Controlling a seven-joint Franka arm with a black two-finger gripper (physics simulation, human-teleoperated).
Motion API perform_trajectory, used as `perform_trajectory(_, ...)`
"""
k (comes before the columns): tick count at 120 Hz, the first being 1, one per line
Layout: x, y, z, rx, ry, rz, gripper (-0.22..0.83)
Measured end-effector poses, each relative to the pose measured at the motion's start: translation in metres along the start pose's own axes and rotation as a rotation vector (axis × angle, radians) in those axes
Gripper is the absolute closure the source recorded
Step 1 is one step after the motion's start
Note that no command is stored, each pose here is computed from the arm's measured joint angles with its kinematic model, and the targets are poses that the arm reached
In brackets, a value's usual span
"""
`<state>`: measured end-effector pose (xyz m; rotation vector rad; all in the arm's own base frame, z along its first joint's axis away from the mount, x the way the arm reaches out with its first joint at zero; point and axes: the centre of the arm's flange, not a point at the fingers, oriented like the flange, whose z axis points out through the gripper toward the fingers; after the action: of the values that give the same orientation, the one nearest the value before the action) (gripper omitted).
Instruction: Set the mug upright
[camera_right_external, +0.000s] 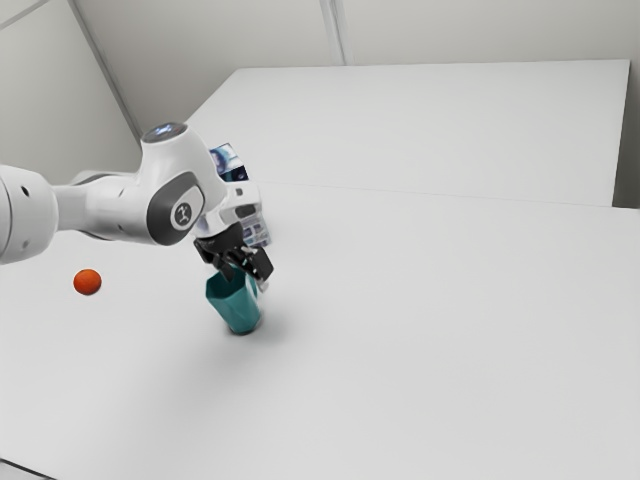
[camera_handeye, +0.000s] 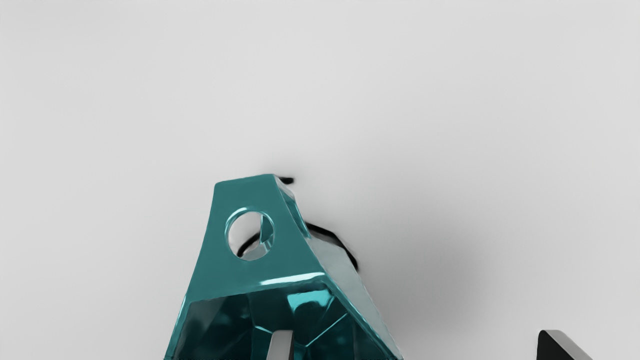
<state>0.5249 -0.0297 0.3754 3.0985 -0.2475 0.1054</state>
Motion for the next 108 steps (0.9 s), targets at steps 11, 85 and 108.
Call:
perform_trajectory(11,0.0,0.003,-0.008,0.006,0.013,0.006,0.06)
perform_trajectory(85,0.021,0.019,-0.105,0.013,0.043,0.016,0.02)
perform_trajectory(108,0.038,0.018,-0.146,-0.009,-0.004,0.011,0.02)
